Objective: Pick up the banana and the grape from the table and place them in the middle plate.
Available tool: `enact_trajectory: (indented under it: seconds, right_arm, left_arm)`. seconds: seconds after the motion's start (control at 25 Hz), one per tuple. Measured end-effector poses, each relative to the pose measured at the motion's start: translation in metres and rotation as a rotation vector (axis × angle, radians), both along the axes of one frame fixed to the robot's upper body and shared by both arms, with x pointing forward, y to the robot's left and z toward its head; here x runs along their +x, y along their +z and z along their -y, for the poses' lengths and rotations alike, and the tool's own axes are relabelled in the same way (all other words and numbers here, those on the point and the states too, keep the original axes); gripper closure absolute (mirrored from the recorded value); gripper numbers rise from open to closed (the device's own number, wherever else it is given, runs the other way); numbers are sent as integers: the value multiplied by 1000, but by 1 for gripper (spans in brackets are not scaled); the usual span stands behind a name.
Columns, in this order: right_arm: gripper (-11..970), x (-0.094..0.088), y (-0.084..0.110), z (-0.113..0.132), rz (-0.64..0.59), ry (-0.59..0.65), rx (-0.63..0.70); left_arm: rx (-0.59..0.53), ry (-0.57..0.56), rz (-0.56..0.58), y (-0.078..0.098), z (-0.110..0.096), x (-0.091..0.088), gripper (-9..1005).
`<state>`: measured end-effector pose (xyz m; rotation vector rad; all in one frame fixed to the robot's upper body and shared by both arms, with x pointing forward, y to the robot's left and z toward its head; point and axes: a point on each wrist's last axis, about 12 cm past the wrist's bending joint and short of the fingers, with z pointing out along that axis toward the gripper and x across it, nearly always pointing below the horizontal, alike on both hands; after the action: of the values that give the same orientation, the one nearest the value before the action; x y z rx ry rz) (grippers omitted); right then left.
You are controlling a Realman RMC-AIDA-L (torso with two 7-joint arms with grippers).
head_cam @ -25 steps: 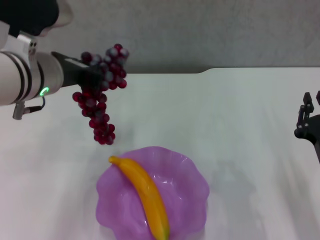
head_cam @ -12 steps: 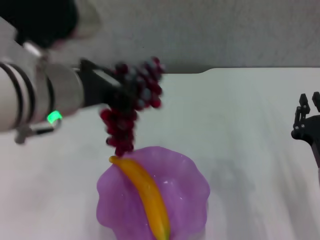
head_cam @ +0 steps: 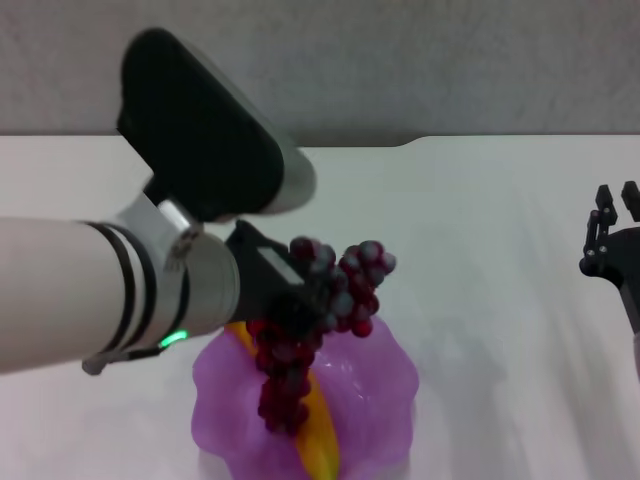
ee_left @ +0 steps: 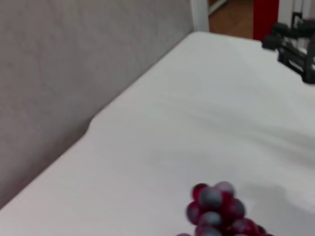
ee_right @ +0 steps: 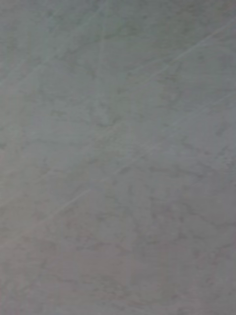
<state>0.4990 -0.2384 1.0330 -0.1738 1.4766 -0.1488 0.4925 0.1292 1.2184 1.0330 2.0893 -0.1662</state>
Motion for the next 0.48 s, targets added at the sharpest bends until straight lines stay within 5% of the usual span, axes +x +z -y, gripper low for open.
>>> enact_trajectory:
  seconds: [0.48]
  right_arm:
    - [751, 0, 1, 0, 6, -1, -2]
  left_arm:
    - [108, 3, -120, -40, -1, 10, 862]
